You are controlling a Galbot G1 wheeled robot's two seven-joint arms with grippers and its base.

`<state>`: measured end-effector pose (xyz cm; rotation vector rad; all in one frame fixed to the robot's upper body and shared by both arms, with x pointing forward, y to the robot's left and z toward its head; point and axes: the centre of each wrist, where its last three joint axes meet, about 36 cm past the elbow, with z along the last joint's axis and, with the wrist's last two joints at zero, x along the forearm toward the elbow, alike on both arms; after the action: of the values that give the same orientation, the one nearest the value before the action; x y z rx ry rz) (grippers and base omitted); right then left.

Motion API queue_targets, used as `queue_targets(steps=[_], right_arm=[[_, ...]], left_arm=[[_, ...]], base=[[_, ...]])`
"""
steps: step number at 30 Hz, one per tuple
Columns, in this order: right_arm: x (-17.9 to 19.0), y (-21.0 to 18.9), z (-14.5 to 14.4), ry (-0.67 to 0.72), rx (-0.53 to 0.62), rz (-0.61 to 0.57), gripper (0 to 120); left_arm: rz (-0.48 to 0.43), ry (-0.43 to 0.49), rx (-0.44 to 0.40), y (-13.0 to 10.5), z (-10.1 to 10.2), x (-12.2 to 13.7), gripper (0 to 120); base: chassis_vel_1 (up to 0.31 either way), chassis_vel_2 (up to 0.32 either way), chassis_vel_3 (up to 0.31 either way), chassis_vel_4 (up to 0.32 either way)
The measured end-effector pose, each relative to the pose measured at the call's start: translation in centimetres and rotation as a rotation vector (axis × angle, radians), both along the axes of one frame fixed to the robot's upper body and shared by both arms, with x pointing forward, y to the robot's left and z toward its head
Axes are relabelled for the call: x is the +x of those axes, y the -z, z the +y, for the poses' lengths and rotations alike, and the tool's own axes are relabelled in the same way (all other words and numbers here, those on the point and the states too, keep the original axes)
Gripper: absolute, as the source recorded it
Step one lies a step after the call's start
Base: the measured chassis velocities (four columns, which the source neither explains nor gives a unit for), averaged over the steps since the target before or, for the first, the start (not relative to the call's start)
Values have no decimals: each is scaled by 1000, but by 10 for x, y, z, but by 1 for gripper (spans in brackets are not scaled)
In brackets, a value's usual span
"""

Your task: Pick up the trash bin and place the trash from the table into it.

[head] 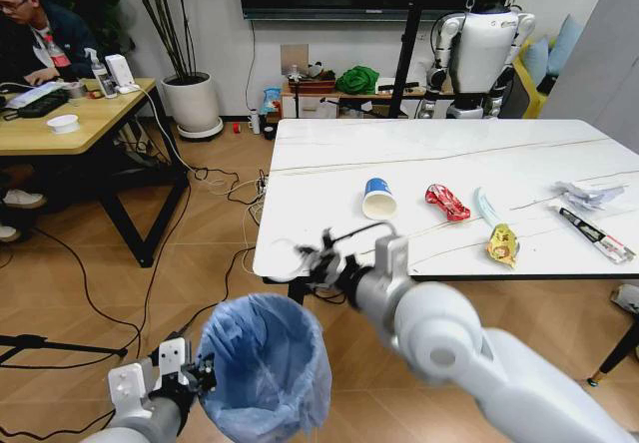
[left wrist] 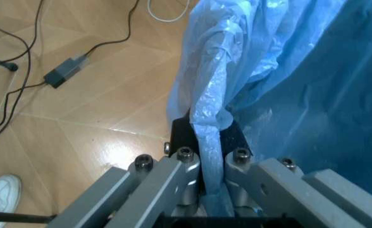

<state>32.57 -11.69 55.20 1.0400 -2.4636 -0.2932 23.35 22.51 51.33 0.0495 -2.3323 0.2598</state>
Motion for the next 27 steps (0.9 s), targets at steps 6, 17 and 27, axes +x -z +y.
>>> queue_targets(steps=[6,17,27], right_arm=[[-27,14,-5,-64,-1,22,0],[-52,47,-12,-64,-149,-2,8],[-66,44,-24,-34,-168,-10,43]], left_arm=[[-1,9,6,0,-1,0,0],[11,18,8,2,-3,-3,0],[14,35,14,4,-5,-5,0]], base=[[0,0,0,0],[0,0,0,0],[0,0,0,0]])
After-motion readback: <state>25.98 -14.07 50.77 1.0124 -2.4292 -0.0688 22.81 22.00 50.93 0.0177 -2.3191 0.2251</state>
